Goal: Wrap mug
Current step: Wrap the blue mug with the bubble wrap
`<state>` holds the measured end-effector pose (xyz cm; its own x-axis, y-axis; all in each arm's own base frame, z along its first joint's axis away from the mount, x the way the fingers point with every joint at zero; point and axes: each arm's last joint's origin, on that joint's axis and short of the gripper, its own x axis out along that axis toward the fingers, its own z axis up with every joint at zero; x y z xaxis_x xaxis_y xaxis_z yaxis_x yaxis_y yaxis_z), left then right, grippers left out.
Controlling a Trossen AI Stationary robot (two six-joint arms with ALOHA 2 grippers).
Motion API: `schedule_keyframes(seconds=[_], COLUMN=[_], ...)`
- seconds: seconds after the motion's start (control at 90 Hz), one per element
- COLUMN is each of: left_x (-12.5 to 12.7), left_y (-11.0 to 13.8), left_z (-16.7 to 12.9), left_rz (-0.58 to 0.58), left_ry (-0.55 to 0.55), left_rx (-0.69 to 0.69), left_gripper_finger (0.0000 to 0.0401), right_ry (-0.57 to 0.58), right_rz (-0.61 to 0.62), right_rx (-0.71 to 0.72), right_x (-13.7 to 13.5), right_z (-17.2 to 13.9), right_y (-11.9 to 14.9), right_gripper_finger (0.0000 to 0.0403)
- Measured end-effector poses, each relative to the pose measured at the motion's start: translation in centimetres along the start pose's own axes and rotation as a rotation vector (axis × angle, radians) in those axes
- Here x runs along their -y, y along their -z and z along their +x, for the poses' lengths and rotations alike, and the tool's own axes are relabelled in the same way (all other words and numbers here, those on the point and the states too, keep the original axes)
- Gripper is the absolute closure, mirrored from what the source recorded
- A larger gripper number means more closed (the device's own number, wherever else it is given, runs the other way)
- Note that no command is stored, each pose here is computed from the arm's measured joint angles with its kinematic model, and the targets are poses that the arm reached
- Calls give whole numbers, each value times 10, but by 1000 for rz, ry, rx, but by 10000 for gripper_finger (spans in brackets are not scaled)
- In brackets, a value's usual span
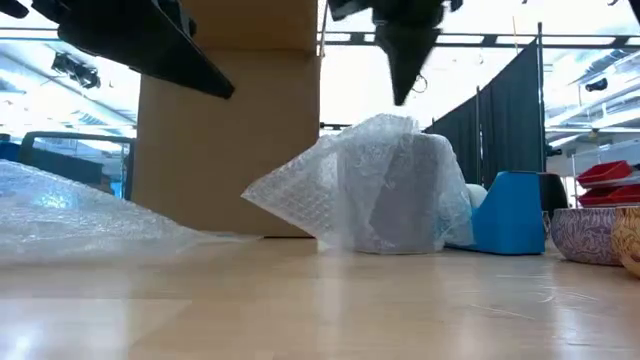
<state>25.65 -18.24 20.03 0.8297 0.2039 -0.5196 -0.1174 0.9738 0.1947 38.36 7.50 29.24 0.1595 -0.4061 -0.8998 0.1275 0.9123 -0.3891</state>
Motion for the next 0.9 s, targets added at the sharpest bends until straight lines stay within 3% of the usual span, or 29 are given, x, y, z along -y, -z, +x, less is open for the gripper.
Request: schedule_keyframes(seconds=[0.122,0.478,0.644,0.9], left_x=[0,1,1,1], left_y=[0,0,1,1], left_z=[0,-1,-1,-1], left_rz=[1,-5,-24,-46], left_ry=[0,4,10,11], left_rx=[-1,-1,-3,-3], left_gripper_finger=[265,265,265,265], right_ry=[18,-322,-342,-370], right_rz=[35,1,-23,12], right_rx=[26,-45,-37,48], right_x=[11,-9,-24,-39], right_z=[10,45,48,90], right_y=[-7,-3,1,7], right_gripper_finger=[403,403,403,403])
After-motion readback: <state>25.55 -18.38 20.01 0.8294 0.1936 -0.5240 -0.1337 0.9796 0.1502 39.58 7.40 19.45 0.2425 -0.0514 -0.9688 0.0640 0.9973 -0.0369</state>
